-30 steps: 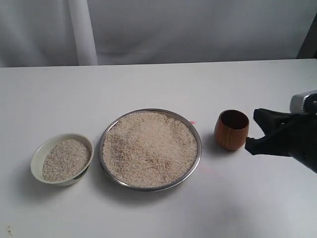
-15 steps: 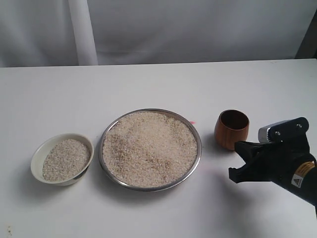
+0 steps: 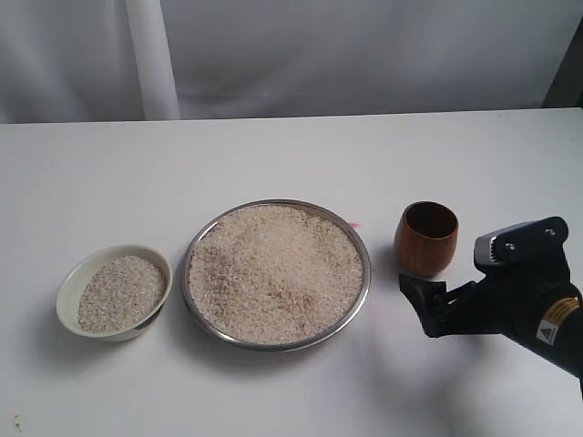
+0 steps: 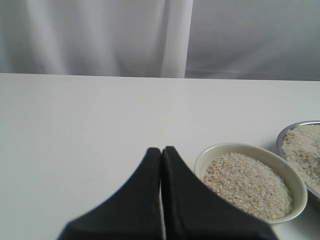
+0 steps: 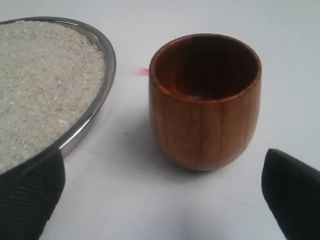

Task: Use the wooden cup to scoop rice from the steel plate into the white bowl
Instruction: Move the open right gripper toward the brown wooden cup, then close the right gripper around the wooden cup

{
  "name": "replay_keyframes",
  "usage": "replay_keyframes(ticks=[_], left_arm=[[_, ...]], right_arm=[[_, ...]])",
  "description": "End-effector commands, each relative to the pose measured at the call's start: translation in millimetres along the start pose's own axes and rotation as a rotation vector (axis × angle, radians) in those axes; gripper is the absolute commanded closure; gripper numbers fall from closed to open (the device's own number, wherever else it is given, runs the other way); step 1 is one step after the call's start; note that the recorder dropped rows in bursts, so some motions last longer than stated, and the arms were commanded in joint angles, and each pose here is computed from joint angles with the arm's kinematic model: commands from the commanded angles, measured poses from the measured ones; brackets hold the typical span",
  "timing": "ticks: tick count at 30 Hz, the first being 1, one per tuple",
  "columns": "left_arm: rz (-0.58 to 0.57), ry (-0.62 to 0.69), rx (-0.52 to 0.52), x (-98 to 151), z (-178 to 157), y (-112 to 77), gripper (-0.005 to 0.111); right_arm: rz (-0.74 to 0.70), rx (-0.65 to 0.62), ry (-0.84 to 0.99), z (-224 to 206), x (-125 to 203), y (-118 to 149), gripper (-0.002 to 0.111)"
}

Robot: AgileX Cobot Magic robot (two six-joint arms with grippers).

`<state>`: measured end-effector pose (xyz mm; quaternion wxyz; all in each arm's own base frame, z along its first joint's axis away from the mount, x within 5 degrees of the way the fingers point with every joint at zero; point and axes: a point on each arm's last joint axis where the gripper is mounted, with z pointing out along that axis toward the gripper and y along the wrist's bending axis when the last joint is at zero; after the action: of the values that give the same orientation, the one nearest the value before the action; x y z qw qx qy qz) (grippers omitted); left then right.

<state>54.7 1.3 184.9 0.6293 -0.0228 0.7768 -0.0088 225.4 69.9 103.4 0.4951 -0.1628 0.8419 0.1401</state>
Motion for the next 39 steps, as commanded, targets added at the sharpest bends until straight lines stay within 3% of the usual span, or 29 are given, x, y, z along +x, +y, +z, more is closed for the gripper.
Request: replay_keyframes(ticks=[1, 14, 23, 39], left_arm=[[-0.007, -0.012, 0.008, -3, -1, -0.6, 0.107], [-0.007, -0.012, 0.008, -3, -1, -0.6, 0.107], [-0.007, -0.012, 0.008, -3, -1, -0.6, 0.107], [-0.007, -0.012, 0.008, -3, -1, -0.6, 0.107]], right_arm=[[-0.001, 0.008, -0.011, 0, 0, -1, 0.003], [-0.016, 0.017, -0.1, 16, -22, -7, 0.003], [-0.02, 0.045, -0.188, 39, -5, -14, 0.003], [-0.018, 0.032, -0.16, 79, 12, -21, 0.003]])
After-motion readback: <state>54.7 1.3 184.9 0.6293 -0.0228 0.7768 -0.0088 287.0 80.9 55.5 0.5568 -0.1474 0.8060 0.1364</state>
